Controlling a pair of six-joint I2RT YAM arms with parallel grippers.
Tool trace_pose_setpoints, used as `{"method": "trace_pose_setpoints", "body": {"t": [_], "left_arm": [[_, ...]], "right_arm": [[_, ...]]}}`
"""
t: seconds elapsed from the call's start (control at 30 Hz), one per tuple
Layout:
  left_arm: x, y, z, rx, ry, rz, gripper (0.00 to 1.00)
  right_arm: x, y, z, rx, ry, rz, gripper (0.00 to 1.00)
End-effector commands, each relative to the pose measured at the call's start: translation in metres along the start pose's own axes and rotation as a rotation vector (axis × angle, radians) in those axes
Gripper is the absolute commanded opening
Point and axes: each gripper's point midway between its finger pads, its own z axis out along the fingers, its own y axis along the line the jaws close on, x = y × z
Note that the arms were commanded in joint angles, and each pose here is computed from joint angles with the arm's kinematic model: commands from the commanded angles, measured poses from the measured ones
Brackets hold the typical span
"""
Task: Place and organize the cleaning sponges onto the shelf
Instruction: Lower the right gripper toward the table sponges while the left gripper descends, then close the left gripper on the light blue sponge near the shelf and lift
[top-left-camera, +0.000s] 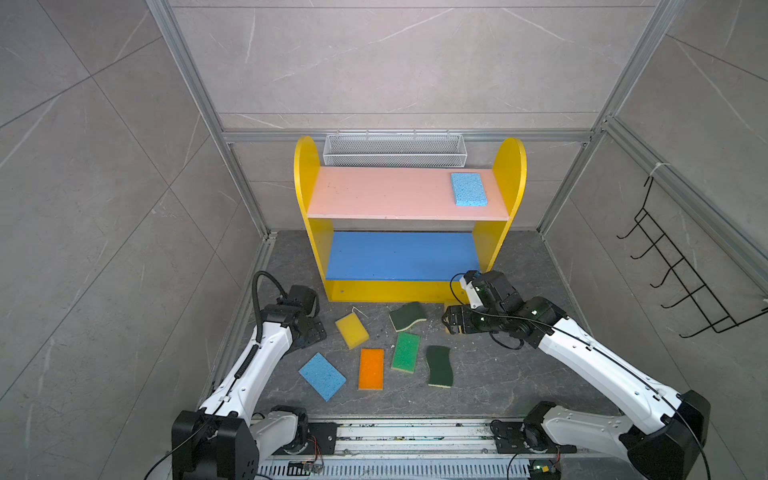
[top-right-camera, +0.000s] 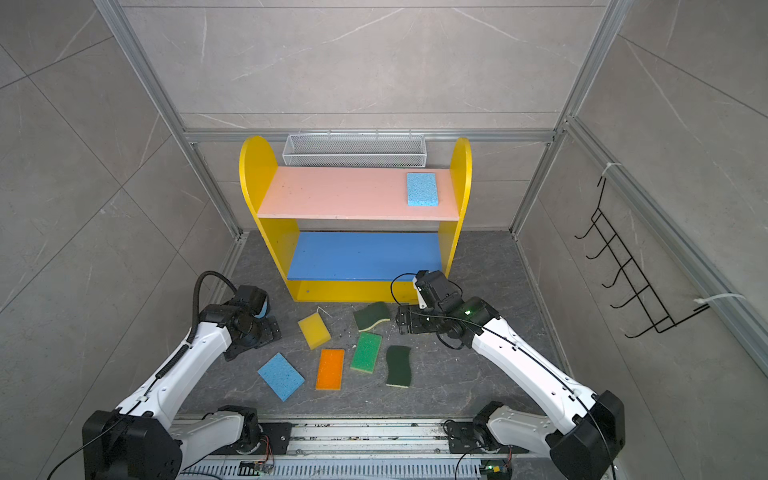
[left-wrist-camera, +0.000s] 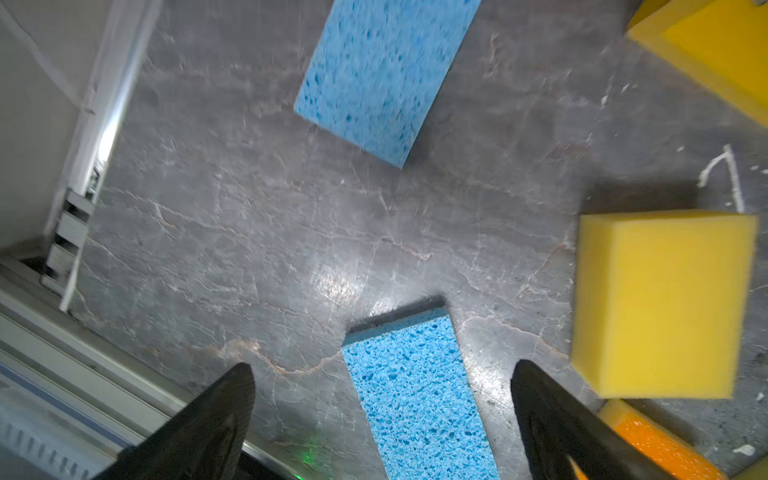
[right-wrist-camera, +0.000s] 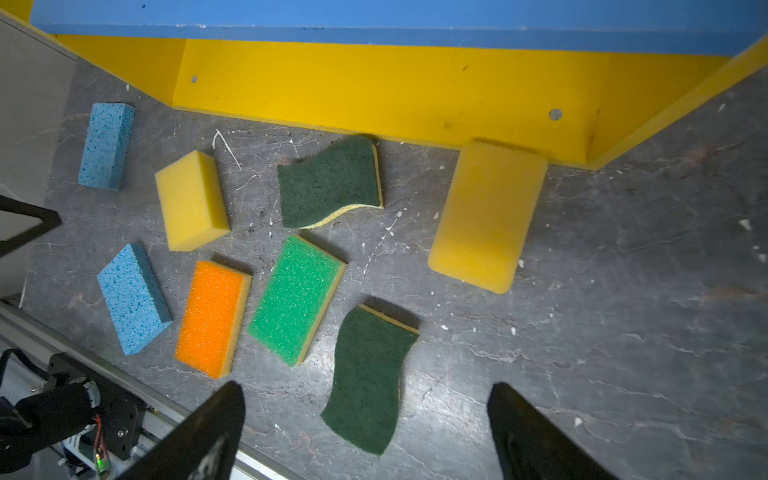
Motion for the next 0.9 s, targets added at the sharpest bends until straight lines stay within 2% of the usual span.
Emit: {"method": "trace_pose_setpoints", "body": {"t": [0.0,0.17,0.27,0.4,0.6,0.73,0.87], "left_arm": [[0.008,-0.007,0.0,0.076,0.009,-0.113,0.99],[0.012,0.004,-0.001,0.044,-0.002,-0.148,0.99],[0.006,0.0,0.003,0.024,0.019,-0.108,0.98],[-0.015,0.003,0.005,-0.048,-0.003,-0.031,0.98],[-0.05,0.021,0.015,-0.046,0.049,-0.041,0.99],[-0.07,0.017,0.024,-0.06,0.106,0.15,0.99],[-0.081,-0.001,0.042,0.024,0.142,0.33,0.99]], "right_arm": [[0.004,0.008,0.003,-0.049,-0.003,0.024,0.93],[0.009,0.007,0.006,-0.059,0.001,0.03,0.93],[0.013,0.009,0.011,-0.078,0.012,0.04,0.93],[0.018,0.012,0.016,-0.097,0.021,0.05,0.93],[0.021,0.012,0.022,-0.095,0.033,0.046,0.93],[0.022,0.011,0.029,-0.096,0.034,0.055,0.93],[0.023,0.01,0.038,-0.093,0.041,0.053,0.93]]}}
